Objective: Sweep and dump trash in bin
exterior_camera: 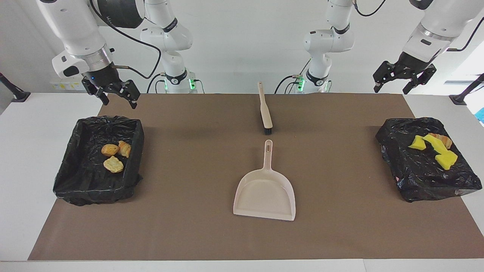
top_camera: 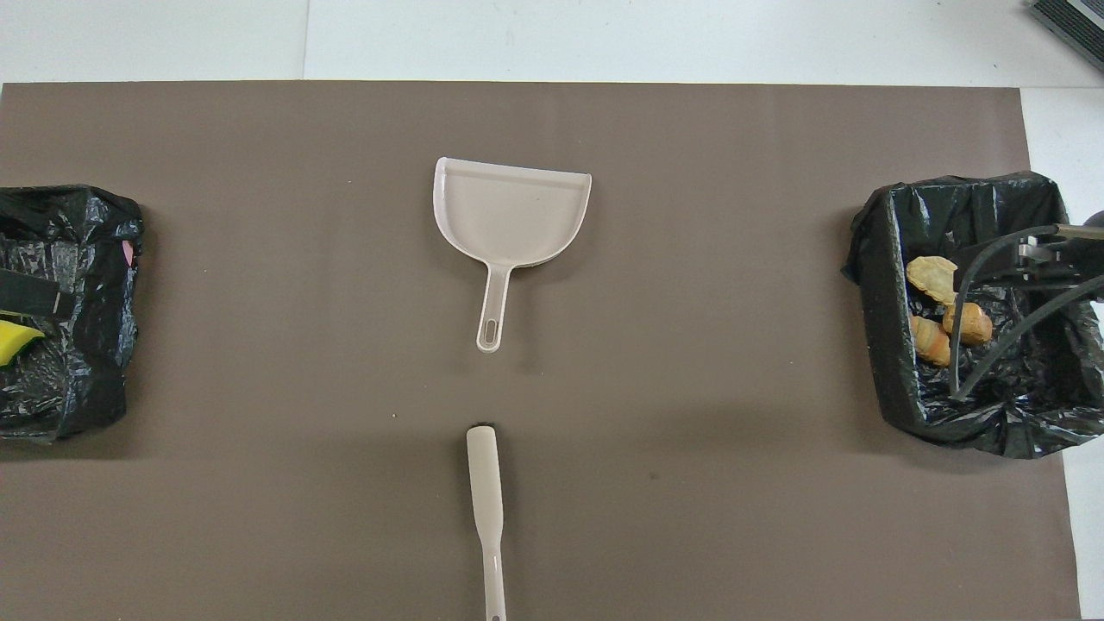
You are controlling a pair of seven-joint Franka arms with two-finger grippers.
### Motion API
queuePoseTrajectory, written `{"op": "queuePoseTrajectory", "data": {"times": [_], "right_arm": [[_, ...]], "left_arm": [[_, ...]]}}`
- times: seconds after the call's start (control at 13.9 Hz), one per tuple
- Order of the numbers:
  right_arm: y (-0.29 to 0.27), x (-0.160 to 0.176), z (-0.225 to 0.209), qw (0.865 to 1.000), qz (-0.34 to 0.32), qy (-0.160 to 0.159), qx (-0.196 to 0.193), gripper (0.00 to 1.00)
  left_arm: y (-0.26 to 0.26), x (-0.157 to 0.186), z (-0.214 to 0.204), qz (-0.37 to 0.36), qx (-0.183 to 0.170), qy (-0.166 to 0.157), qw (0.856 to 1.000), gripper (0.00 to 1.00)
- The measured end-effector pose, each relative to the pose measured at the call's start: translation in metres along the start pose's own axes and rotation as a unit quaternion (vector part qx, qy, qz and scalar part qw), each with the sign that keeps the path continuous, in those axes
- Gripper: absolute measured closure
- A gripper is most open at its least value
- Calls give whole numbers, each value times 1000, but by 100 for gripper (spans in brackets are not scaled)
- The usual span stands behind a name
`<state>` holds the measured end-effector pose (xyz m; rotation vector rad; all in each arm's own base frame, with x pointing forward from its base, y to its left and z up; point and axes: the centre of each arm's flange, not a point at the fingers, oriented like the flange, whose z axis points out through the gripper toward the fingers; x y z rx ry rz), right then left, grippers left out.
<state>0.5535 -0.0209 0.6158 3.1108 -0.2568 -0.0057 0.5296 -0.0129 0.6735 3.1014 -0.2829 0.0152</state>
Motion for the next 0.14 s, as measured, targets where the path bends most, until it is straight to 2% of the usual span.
{"op": "queuePoseTrajectory", "data": {"times": [0.14], "right_arm": [[0, 0, 0, 1000, 0, 0, 0, 0]], "left_arm": [[0, 0, 0, 0, 0, 0, 1000, 0]]}}
